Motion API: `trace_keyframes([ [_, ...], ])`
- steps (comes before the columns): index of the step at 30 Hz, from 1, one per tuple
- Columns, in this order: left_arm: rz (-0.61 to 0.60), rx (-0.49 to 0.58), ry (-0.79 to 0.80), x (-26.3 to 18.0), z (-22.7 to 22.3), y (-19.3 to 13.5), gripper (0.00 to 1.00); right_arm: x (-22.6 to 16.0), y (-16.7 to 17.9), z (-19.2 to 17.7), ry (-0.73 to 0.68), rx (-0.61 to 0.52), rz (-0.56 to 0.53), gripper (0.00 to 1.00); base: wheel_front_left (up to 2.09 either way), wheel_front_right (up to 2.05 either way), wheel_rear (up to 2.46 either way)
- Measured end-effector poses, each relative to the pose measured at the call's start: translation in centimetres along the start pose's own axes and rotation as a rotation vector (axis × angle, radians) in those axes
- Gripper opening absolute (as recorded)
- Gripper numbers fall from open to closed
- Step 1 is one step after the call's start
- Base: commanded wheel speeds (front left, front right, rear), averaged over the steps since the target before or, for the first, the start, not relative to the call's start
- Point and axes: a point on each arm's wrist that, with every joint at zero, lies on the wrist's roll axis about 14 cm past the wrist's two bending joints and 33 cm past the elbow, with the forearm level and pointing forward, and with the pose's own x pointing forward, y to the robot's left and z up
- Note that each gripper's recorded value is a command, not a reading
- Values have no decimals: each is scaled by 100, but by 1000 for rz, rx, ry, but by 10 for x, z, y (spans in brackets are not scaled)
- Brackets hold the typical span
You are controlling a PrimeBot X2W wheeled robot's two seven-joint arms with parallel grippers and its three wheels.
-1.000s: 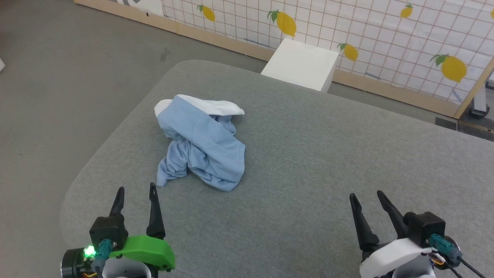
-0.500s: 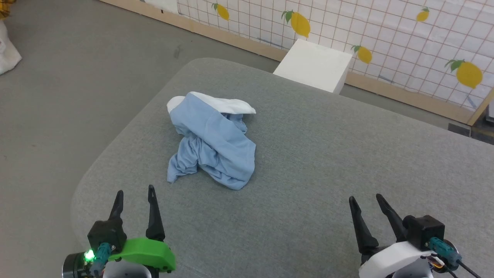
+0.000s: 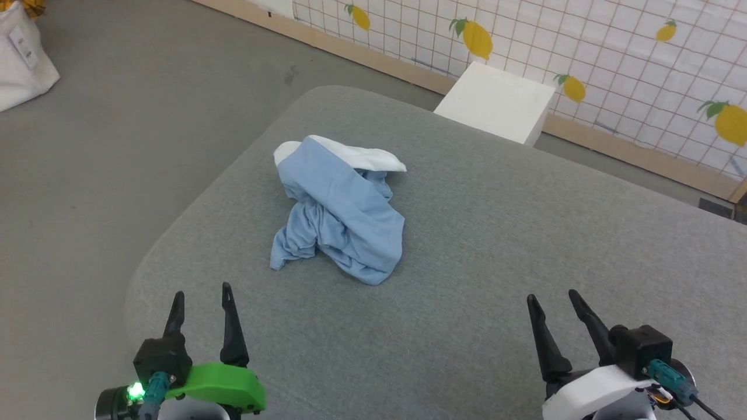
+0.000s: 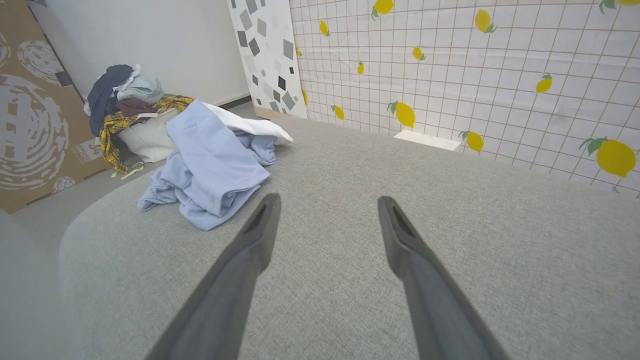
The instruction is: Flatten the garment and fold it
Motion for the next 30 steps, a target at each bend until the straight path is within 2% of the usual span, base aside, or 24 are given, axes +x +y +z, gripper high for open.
trace_keyframes([
  [12, 26, -11, 23, -3, -9, 5, 100, 4, 4, 2, -5, 7, 15, 100, 0, 0, 0],
  [16, -22, -43, 30, 10, -9, -9, 100, 4, -4, 3, -6, 8, -5, 100, 0, 0, 0],
  [22, -154, -89, 32, 63, 9, -50, 100, 13, -16, 11, -19, -26, -26, 100, 0, 0, 0],
  [24, -202, -84, 83, 86, 7, -65, 100, 17, -23, 15, -29, -36, -37, 100, 0, 0, 0],
  [28, -235, -150, 263, 124, -12, -86, 100, 20, -40, 16, -23, -53, -77, 100, 0, 0, 0],
  [30, -237, -171, 435, 135, -37, -96, 100, 19, -51, 10, -7, -49, -105, 100, 0, 0, 0],
])
